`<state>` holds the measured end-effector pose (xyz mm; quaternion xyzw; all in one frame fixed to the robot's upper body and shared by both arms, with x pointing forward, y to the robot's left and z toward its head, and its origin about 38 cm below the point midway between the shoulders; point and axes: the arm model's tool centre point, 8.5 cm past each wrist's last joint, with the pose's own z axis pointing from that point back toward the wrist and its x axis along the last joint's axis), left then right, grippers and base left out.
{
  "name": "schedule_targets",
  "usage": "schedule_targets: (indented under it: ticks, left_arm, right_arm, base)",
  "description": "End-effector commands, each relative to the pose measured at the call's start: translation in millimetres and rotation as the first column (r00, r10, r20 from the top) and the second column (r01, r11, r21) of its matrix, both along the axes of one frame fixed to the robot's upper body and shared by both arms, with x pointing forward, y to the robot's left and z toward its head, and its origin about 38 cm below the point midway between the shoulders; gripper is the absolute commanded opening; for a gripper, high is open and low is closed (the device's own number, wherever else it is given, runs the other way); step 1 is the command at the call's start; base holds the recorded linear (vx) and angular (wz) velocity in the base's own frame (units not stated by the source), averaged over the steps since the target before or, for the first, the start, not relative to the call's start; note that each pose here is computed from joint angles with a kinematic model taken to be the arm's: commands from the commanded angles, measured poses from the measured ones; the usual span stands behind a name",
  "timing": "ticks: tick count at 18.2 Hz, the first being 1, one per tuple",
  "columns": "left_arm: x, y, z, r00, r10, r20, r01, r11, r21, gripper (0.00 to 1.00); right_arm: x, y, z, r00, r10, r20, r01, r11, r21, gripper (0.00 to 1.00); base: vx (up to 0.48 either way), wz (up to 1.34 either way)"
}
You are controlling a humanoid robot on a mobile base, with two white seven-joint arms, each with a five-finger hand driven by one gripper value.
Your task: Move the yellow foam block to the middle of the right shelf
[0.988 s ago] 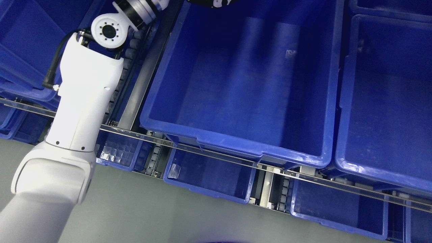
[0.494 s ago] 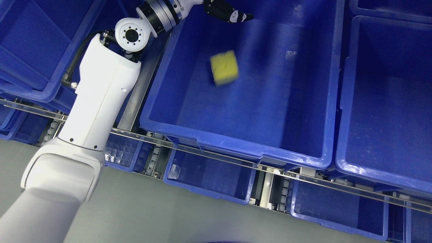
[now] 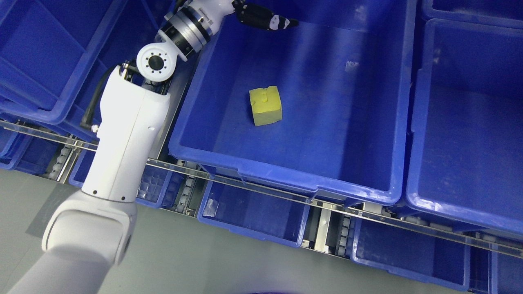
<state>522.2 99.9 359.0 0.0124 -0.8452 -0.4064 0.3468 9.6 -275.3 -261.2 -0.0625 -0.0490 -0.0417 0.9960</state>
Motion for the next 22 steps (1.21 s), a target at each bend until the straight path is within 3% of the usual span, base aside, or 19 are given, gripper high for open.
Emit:
schedule_targets:
  ticks: [1,3,5,12,22]
  left_arm:
    - [-30,91,23,0.953,0.294,0.075,-0.237,0.877,-0.418,1.00]
    - [-32,115,17,0.937,0.347,0.044,-0.282,0.824,-0.491,0.99]
    - [-36,133,1,0.953,0.302,-0.032,-0.262,0.763,-0.591,1.00]
    - [-67,144,-76,0.959,0.201,-0.201,-0.284,0.682,-0.673,1.00]
    - [-118,132,-149,0.931,0.122,-0.343,-0.332,0.675,-0.659,1.00]
  right_arm:
    - [-2.0,-12,1.0,1.000,0.002,0.004,-0.002,1.000,-0.019,1.00]
    - [-2.0,-12,1.0,1.000,0.002,0.004,-0.002,1.000,-0.019,1.00]
    - [-2.0,-12,1.0,1.000,0.002,0.004,-0.002,1.000,-0.019,1.00]
    - [-2.0,-12,1.0,1.000,0.002,0.004,-0.002,1.000,-0.019,1.00]
    - [-2.0,-12,1.0,1.000,0.002,0.004,-0.002,1.000,-0.019,1.00]
  base:
    - [0.000,0.00]
    - [0.000,0.00]
    - [0.000,0.00]
    - [0.000,0.00]
    - [0.000,0.00]
